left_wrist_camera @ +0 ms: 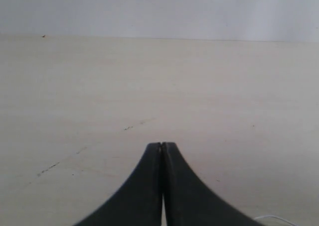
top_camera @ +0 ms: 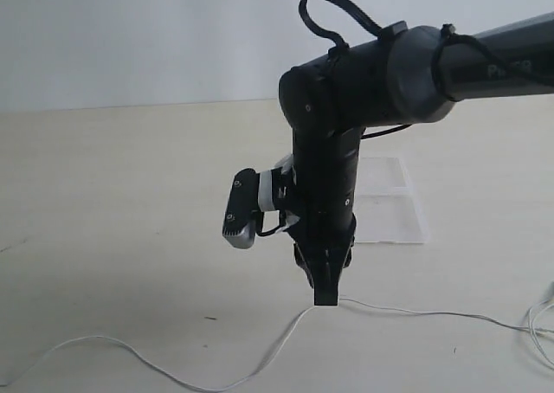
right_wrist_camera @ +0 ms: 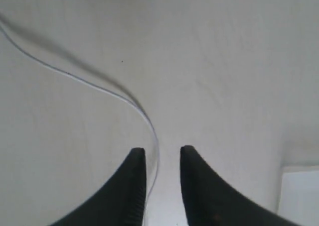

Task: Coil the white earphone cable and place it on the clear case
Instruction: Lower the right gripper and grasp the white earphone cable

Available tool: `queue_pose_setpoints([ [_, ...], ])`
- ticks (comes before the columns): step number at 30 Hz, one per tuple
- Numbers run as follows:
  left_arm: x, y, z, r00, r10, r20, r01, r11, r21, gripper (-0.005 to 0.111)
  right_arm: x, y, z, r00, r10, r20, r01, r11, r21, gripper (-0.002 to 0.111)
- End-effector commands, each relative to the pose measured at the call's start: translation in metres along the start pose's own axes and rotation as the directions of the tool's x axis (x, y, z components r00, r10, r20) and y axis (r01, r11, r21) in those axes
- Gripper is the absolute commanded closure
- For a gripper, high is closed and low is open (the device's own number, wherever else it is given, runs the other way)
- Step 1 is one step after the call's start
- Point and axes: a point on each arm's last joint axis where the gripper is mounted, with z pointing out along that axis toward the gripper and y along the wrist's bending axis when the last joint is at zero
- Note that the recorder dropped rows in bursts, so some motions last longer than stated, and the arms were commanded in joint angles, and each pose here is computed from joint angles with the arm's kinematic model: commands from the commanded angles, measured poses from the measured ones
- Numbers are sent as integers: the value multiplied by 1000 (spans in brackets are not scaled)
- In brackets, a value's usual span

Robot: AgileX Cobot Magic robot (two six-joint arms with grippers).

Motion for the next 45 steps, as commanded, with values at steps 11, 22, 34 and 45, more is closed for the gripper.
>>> queue_pose_setpoints([
  [11,0,0,0,1000,-1,12,1,1000,9,107,-4,-3,36,997,-53,-55,50,997,-63,62],
  [22,0,0,0,1000,-1,12,1,1000,9,107,-4,-6,62,992,-81,-94,74,994,-76,63],
  [34,0,0,0,1000,-1,12,1,1000,9,107,-3,-5,86,988,-75,-134,58,990,-127,108],
  [45,0,0,0,1000,-1,12,1,1000,9,107,-3,-5,5,998,-56,0,56,998,31,108],
])
